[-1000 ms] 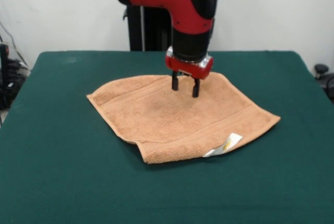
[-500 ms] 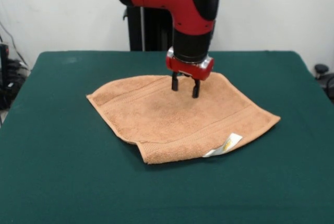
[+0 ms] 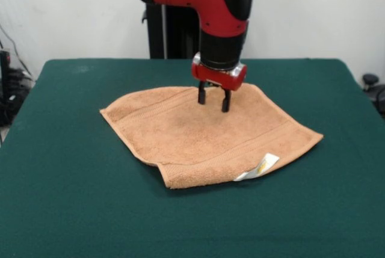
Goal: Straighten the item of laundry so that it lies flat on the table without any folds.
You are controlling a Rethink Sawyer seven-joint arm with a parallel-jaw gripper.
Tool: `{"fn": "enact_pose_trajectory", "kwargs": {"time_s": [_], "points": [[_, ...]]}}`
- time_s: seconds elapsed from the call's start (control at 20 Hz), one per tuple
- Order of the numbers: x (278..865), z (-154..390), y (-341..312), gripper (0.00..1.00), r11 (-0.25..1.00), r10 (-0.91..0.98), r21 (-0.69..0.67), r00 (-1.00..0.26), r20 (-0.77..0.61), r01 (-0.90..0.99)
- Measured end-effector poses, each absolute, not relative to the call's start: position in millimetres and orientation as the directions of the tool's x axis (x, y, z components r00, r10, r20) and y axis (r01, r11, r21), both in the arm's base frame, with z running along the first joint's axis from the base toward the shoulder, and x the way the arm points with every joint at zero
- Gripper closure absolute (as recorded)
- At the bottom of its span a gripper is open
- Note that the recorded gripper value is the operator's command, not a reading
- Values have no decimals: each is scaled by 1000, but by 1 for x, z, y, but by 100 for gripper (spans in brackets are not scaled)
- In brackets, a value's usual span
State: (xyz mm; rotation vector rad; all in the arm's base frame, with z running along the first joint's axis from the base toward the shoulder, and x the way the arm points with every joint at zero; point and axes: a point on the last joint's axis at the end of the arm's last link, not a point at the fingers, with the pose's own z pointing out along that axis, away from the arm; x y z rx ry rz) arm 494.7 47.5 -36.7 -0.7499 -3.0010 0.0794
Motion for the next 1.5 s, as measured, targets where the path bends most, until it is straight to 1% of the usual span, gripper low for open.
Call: {"fn": "enact_pose_trajectory", "kwargs": {"time_s": [0.35, 0.55, 0.65, 1.05, 1.35, 1.5], "points": [[483, -33, 49, 0, 881, 472, -35, -881, -18, 472], [465, -26, 52, 0, 879, 475, -30, -880, -14, 475], [458, -24, 53, 0, 878, 477, -33, -879, -5, 477], [391, -11, 66, 0, 875, 484, -65, -868, 108, 480], [366, -6, 75, 0, 879, 477, -77, -866, 152, 471], [369, -2, 75, 0, 879, 477, -76, -867, 146, 470]]}}
